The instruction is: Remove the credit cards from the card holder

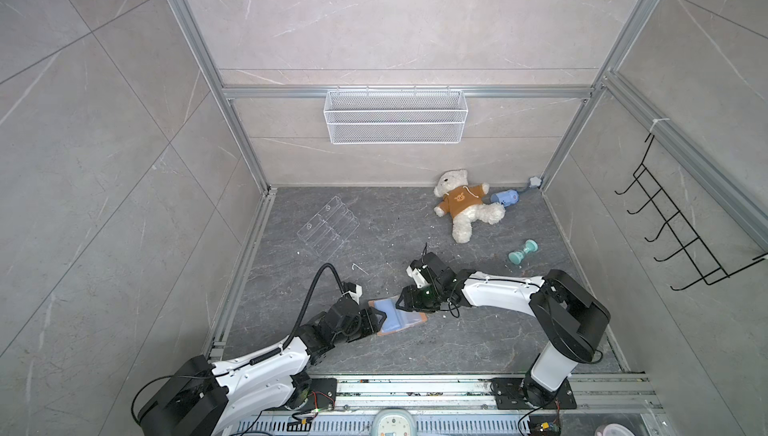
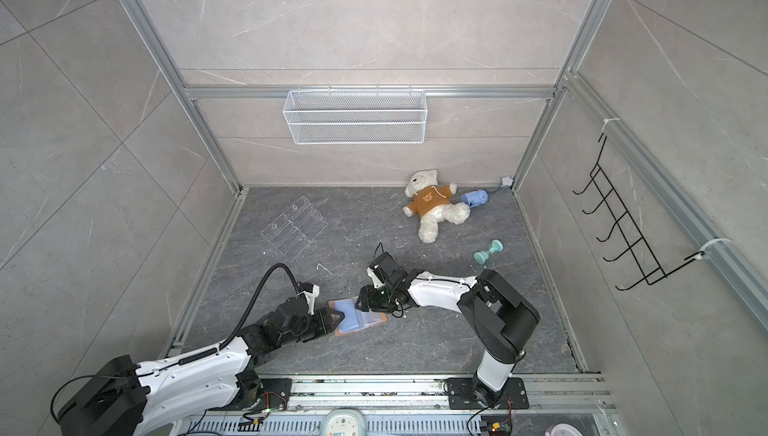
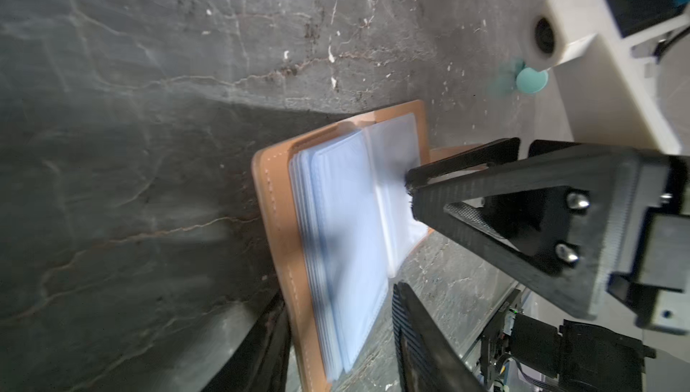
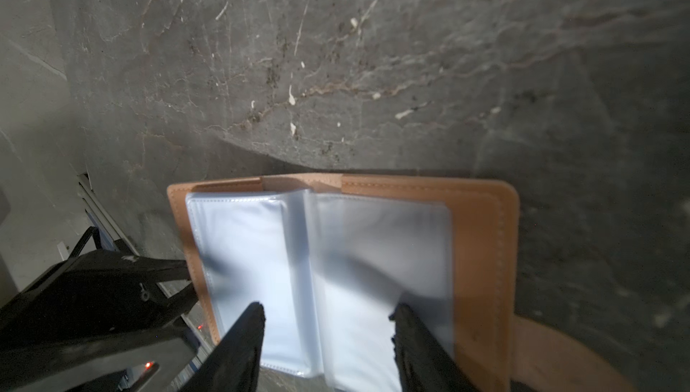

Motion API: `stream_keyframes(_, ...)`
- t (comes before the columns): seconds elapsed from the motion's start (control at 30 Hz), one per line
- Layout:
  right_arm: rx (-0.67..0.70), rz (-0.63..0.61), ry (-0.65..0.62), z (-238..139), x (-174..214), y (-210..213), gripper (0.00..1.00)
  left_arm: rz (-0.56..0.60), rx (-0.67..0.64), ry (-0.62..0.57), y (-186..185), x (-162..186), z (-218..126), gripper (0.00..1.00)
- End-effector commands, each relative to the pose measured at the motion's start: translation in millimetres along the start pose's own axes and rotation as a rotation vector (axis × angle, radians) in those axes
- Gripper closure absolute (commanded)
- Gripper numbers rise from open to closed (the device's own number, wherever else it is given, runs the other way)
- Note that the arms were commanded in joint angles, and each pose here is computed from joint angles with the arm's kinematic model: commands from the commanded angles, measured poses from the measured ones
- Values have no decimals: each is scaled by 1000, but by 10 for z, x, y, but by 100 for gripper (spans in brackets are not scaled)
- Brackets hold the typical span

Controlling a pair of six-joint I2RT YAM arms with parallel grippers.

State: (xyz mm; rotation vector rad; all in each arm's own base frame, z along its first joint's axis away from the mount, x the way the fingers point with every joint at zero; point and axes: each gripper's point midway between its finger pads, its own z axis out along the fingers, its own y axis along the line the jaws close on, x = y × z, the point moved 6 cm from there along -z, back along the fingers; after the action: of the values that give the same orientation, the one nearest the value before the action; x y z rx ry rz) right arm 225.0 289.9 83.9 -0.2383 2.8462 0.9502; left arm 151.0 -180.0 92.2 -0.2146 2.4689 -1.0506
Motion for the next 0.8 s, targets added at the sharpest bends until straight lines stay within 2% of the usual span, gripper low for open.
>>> stream_keyframes(0.0,59,4,2,-9,51,-114,43,-1,41,-55,-75,-82,-37,62)
stream_keyframes(0.13,56,4,0,-14,54,-113,44,-8,52,-64,-56,-74,-33,79)
stream_keyframes(0.37,17,-1,-11,-68,78,-74,44,-11,65,-76,-59,-80,-52,91)
stream_keyframes(0.5,-56,-55,-34,-136,95,108,32,-8,75,-72,-75,-78,-56,96)
stream_keyframes(0.63,-21,-102,-20,-106,148,213,20,-4,78,-69,-85,-77,-51,99)
stream_keyframes(0.77,25,-140,1,-34,192,274,16,-1,85,-70,-100,-83,-57,100)
